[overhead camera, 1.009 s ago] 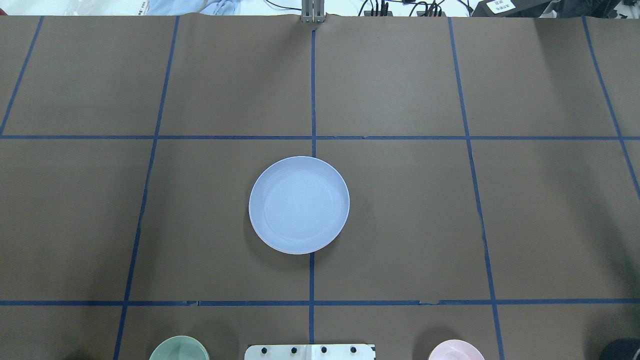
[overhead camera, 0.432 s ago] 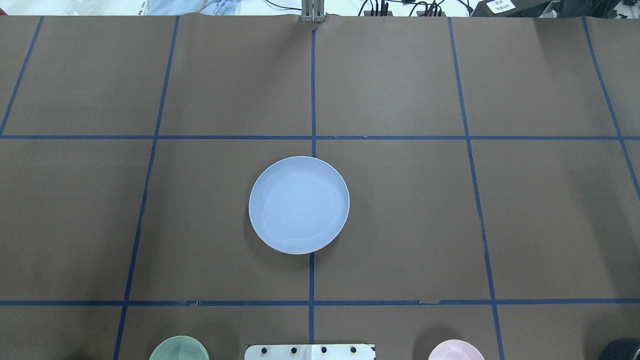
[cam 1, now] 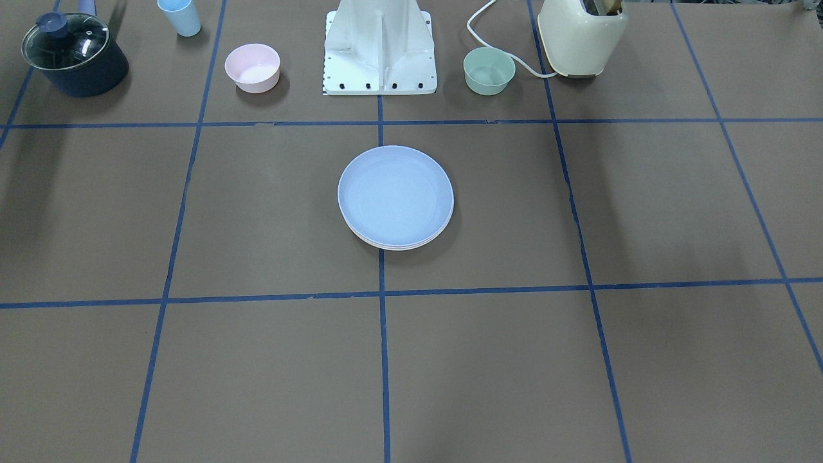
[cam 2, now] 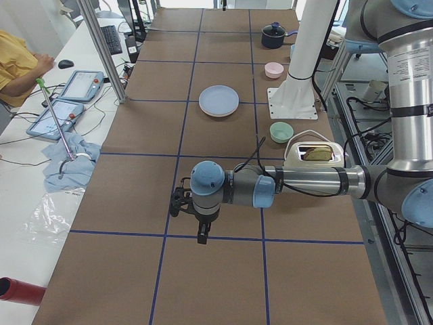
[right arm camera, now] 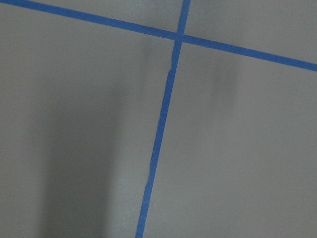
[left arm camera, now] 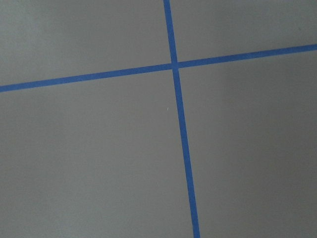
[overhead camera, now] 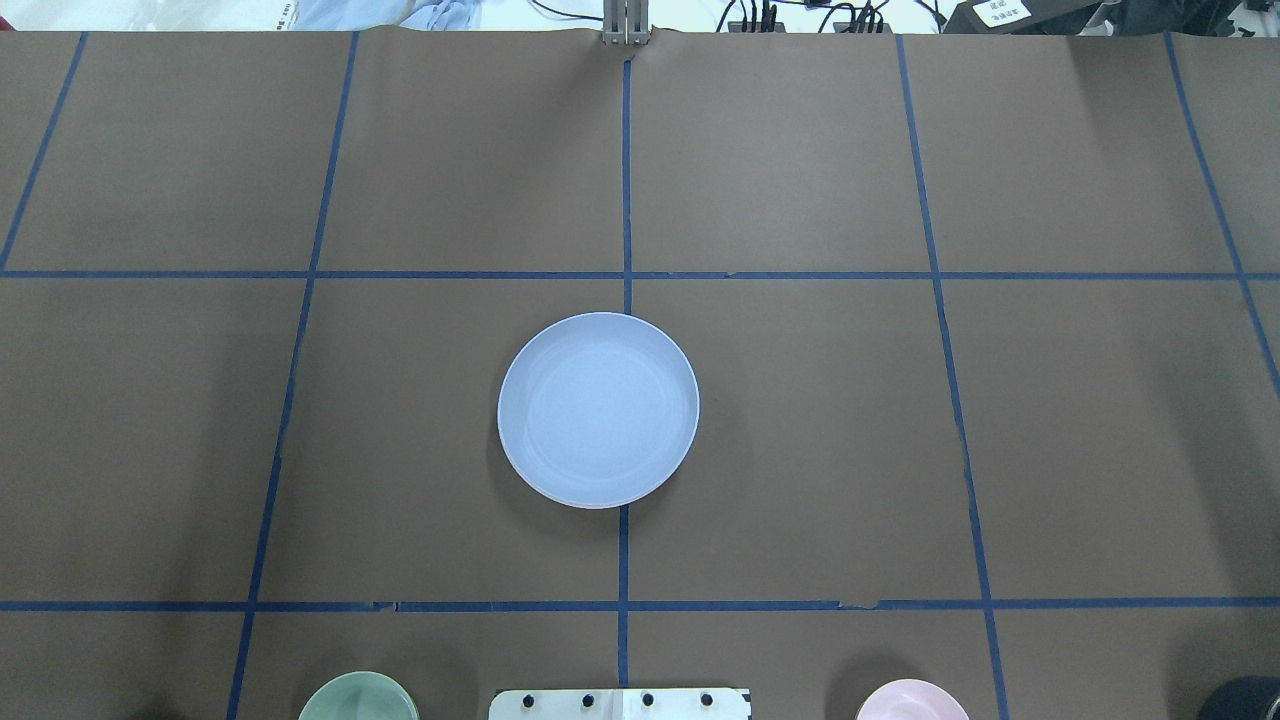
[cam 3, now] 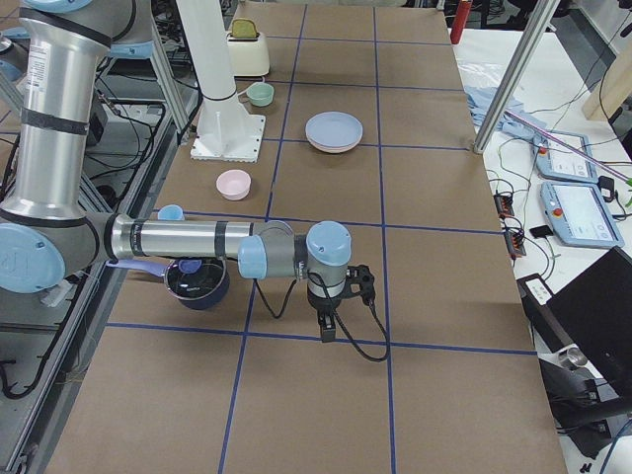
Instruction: Stack three plates with pink and blue
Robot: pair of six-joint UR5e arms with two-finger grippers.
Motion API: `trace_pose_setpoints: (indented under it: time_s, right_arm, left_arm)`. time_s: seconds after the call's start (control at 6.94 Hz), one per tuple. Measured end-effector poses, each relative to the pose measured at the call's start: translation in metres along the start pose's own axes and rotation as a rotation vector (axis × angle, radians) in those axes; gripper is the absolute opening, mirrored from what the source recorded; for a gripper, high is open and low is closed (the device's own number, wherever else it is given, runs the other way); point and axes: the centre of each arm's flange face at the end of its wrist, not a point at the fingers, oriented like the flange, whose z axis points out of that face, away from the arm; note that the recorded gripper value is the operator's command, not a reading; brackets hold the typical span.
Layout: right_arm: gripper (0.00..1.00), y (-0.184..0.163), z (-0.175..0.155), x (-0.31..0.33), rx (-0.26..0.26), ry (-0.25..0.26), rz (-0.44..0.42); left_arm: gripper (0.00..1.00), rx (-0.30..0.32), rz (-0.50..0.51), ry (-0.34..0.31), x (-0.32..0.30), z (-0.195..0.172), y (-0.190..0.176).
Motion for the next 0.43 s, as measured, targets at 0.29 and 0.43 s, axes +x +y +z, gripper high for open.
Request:
trace_pose_setpoints:
  time_s: [0.29,0.43]
  right_arm:
    - [1.0,0.0001,0.0004,0.0003,-0.001,-0.001,0.001]
    - [1.0,-0.0009,-0.0001,0.0,0.001,-0.001,0.0]
  left_arm:
    - [1.0,0.002,0.004,0.002,0.0009,-0.0007,-0.0005]
    - [1.0,0.003,0.007,0.001,0.0016,-0.0013,-0.0011]
